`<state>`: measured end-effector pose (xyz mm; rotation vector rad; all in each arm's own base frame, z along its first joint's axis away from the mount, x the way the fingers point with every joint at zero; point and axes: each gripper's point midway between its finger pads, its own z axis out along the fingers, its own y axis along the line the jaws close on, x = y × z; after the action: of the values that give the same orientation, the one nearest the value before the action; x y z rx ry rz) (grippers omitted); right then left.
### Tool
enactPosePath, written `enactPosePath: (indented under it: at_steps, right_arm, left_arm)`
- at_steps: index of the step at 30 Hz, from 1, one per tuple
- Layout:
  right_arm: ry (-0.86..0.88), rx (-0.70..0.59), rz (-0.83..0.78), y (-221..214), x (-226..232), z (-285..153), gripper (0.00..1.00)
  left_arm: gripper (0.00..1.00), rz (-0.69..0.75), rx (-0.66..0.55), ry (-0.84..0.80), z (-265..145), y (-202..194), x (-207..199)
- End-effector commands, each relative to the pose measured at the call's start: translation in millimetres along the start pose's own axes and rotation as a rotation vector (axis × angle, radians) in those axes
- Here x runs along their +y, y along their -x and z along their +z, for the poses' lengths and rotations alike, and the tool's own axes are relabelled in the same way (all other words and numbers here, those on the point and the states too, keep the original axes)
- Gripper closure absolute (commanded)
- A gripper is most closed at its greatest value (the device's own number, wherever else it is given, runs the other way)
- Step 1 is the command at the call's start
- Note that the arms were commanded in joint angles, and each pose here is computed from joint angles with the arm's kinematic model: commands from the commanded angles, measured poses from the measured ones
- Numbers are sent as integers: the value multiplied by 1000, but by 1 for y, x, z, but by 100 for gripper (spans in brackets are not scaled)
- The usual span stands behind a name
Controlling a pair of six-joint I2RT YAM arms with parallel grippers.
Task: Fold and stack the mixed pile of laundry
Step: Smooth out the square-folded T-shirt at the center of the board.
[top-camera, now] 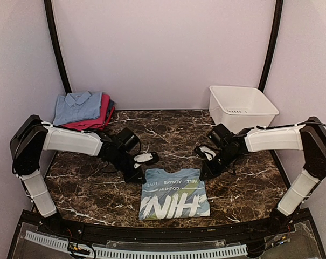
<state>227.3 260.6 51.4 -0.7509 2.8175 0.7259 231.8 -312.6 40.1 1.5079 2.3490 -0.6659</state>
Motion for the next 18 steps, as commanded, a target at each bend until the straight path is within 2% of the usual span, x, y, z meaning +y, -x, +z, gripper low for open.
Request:
enactPosePath:
  at_steps: [1,6,10,18]
  right_arm:
    - [-28,-66,-8,13,2,-22,100]
    - [-46,-102,-14,25,2,-33,100]
    - [-79,-128,-14,40,-7,-34,100]
    - [-122,-122,12,65,-31,-5,100]
  left_arm:
    - [100,28,-65,34,-35,19,-6]
    - [100,50,-128,77,-54,35,0]
    - [100,36,-152,137,-56,40,21]
    - [100,13,-85,208,-29,37,57]
